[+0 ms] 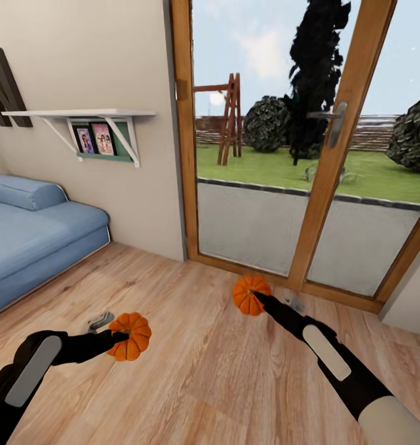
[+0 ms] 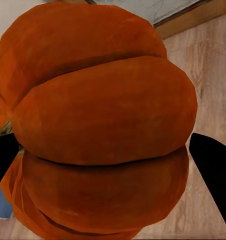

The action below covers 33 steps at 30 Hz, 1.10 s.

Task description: Place each of the two pumpkins and all three candles from the living room inside a cabinet in the living room (use any cabinet), then make sure every cabinet is closed, and position the cauldron so it is next to a table in the living room.

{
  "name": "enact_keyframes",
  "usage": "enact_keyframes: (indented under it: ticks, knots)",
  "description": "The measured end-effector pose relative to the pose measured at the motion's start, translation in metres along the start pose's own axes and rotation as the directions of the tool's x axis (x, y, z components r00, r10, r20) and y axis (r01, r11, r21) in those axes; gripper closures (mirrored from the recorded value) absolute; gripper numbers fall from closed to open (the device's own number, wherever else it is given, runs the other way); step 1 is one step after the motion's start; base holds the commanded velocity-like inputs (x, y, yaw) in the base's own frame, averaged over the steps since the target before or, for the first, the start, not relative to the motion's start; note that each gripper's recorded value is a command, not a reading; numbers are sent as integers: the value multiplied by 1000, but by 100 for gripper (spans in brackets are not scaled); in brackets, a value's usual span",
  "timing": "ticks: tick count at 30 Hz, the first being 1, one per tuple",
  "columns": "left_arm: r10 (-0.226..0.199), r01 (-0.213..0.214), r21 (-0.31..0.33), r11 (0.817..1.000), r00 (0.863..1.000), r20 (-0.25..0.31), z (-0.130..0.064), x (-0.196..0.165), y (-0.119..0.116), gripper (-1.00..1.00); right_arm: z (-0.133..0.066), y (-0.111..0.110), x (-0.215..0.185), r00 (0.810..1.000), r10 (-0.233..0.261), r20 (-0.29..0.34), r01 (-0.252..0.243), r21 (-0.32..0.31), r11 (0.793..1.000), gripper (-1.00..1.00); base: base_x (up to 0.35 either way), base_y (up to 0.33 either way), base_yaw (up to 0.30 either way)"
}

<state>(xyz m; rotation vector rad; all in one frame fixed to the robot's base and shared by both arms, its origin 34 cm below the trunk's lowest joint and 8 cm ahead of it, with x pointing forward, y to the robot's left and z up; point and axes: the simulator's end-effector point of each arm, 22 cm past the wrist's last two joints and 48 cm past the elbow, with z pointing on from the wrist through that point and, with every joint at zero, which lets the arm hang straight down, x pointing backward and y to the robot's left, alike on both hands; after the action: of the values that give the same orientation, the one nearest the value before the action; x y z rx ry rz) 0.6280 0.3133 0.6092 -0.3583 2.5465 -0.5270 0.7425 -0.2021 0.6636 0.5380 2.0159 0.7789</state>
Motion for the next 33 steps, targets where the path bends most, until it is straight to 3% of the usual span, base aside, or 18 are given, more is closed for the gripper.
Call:
enact_keyframes:
  ticks: [2,5,10,15,20,23,26,29,33]
  knots:
    - [-1,0,-14,1000,1000,-12,2,4,-6,100,-5,-9,9,1000,-9,-6,9,21,1000,100,0,0,0]
    - [4,-7,-117,993,1000,-21,2,8,4,100,-13,-19,12,999,-48,18,47,49,998,100,0,0,0]
    - [-44,28,-189,982,996,-83,12,34,12,100,-25,-29,23,998,-59,10,58,77,995,100,0,0,0]
    - [-32,24,-247,969,999,-26,13,23,23,100,-30,-45,30,998,-57,-16,59,121,991,100,0,0,2]
    - [-29,17,-269,963,999,-39,13,30,27,100,-34,-46,28,997,-78,-26,81,139,987,100,0,0,122]
    - [-9,-5,-274,962,999,-49,19,39,22,100,-38,-43,27,992,-124,-14,125,145,982,100,0,0,173]
    - [45,-50,-306,951,999,-23,35,56,22,100,-42,-39,31,985,-174,6,171,144,975,100,0,0,186]
    - [80,-82,-313,946,997,-18,37,59,17,100,-46,-48,30,984,-179,5,175,170,970,100,0,0,177]
    - [86,-88,-324,942,996,-23,35,64,17,100,-50,-49,26,982,-189,20,182,184,966,100,0,0,150]
